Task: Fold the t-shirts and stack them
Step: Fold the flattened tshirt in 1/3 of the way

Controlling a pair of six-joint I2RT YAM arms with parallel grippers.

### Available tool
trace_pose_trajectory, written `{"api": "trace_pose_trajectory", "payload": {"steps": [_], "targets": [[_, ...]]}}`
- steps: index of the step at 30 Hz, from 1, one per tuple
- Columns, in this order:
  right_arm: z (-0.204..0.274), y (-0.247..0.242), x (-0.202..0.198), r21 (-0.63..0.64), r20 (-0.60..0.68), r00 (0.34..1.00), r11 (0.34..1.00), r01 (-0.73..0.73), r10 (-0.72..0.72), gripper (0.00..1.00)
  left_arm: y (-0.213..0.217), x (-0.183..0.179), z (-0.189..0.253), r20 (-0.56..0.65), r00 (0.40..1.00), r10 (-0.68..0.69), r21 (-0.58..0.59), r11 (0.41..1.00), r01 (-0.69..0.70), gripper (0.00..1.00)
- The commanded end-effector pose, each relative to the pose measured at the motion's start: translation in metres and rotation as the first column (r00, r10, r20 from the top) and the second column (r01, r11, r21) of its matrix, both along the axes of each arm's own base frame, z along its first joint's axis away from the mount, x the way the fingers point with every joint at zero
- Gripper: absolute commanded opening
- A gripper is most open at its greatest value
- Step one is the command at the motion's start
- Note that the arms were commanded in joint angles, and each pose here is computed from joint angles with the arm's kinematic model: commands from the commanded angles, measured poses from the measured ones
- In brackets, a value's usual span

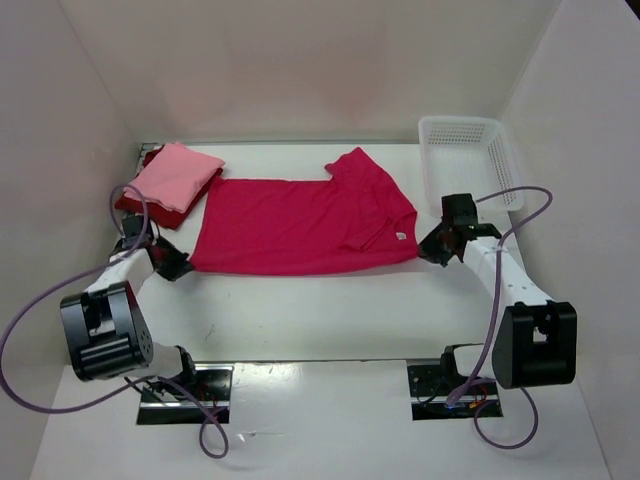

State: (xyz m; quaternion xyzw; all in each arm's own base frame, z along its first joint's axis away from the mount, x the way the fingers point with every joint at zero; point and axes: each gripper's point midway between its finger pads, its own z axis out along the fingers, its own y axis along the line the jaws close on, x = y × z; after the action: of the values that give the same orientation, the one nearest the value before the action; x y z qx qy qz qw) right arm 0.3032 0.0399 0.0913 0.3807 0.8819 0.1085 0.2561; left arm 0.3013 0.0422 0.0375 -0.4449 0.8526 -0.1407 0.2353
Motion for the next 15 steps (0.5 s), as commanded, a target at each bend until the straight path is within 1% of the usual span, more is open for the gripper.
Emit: {"api": "trace_pose_trajectory", "payload": {"steps": [1, 2, 3, 4, 5, 7, 9, 10, 11, 12, 13, 15], "targets": [[-0.008, 0.017, -0.042, 0.069, -0.145, 0.984, 0.993, -0.091, 0.101, 0.00, -0.001, -0.015, 0.020, 0.020, 0.999, -0.038, 0.036, 0.999, 0.037, 0.00], [-0.005, 0.018, -0.054, 0.079, -0.170, 0.980, 0.993, -0.093, 0.105, 0.00, -0.006, -0.022, 0.020, 0.001, 0.999, -0.035, 0.015, 0.999, 0.035, 0.00], [-0.003, 0.018, -0.061, 0.082, -0.182, 0.975, 0.990, -0.111, 0.124, 0.00, -0.008, -0.022, 0.025, 0.007, 0.999, -0.032, 0.000, 0.999, 0.032, 0.00], [0.002, 0.023, -0.066, 0.102, -0.180, 0.971, 0.985, -0.143, 0.159, 0.05, -0.015, -0.023, 0.028, 0.016, 0.999, -0.050, -0.032, 0.998, 0.051, 0.00], [0.002, 0.023, -0.079, 0.111, -0.218, 0.961, 0.982, -0.152, 0.173, 0.07, -0.021, -0.028, 0.028, -0.004, 0.999, -0.050, -0.063, 0.997, 0.050, 0.00], [0.010, 0.025, -0.089, 0.107, -0.221, 0.956, 0.979, -0.172, 0.192, 0.08, -0.029, -0.038, 0.030, -0.005, 0.999, -0.047, -0.096, 0.994, 0.046, 0.00], [0.023, 0.027, -0.096, 0.090, -0.215, 0.954, 0.977, -0.194, 0.210, 0.13, -0.035, -0.045, 0.032, -0.026, 0.999, -0.041, -0.128, 0.991, 0.037, 0.00], [0.028, 0.025, -0.098, 0.081, -0.211, 0.956, 0.978, -0.192, 0.205, 0.17, -0.035, -0.045, 0.034, -0.033, 0.999, -0.031, -0.137, 0.990, 0.026, 0.00], [0.030, 0.022, -0.100, 0.061, -0.221, 0.953, 0.979, -0.197, 0.205, 0.30, -0.034, -0.050, 0.033, -0.065, 0.998, -0.022, -0.130, 0.991, 0.013, 0.04], [0.039, 0.019, -0.103, 0.048, -0.219, 0.955, 0.980, -0.193, 0.198, 0.36, -0.033, -0.052, 0.034, -0.076, 0.997, -0.018, -0.125, 0.992, 0.008, 0.09], [0.041, 0.013, -0.104, 0.016, -0.224, 0.955, 0.980, -0.196, 0.195, 0.44, -0.029, -0.052, 0.035, -0.087, 0.996, 0.003, -0.108, 0.994, -0.012, 0.23], [0.048, 0.013, -0.103, 0.010, -0.206, 0.957, 0.978, -0.206, 0.204, 0.48, -0.026, -0.053, 0.032, -0.103, 0.994, 0.021, -0.096, 0.995, -0.031, 0.33]]}}
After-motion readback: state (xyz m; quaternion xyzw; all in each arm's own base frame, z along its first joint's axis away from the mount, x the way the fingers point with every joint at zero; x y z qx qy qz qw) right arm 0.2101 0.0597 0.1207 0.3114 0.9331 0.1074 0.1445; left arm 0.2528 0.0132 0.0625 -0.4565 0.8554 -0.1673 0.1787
